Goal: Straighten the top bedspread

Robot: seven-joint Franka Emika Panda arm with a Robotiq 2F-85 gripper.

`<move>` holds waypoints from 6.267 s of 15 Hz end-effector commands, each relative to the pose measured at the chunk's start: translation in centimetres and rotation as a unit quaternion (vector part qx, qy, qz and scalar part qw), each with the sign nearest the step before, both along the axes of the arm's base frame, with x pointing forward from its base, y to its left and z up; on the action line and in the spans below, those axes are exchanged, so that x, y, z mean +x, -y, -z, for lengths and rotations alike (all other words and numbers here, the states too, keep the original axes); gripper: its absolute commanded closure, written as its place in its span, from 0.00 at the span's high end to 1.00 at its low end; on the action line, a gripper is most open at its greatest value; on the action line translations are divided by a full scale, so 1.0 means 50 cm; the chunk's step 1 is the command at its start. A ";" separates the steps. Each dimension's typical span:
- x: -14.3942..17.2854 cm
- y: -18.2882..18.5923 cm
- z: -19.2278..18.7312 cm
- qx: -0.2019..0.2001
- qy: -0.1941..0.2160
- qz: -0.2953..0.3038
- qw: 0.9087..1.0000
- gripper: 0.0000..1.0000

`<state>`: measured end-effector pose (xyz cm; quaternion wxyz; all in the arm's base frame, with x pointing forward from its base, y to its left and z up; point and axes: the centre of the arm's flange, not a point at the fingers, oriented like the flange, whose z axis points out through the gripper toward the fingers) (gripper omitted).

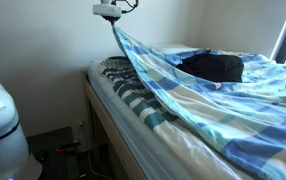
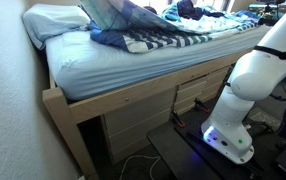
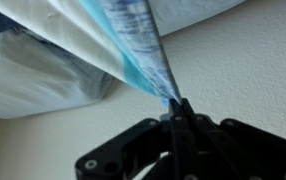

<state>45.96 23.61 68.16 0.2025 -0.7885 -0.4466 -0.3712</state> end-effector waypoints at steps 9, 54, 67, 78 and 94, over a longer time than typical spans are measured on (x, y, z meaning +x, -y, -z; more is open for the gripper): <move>-0.115 0.015 0.100 0.048 -0.106 0.016 0.993 0.01; -0.168 0.004 0.322 0.084 -0.291 -0.009 0.953 0.99; -0.210 0.037 0.186 0.024 -0.198 0.011 0.980 1.00; -0.236 0.182 0.098 -0.036 -0.142 0.161 0.976 1.00; -0.294 0.357 0.123 -0.116 -0.113 0.413 0.896 1.00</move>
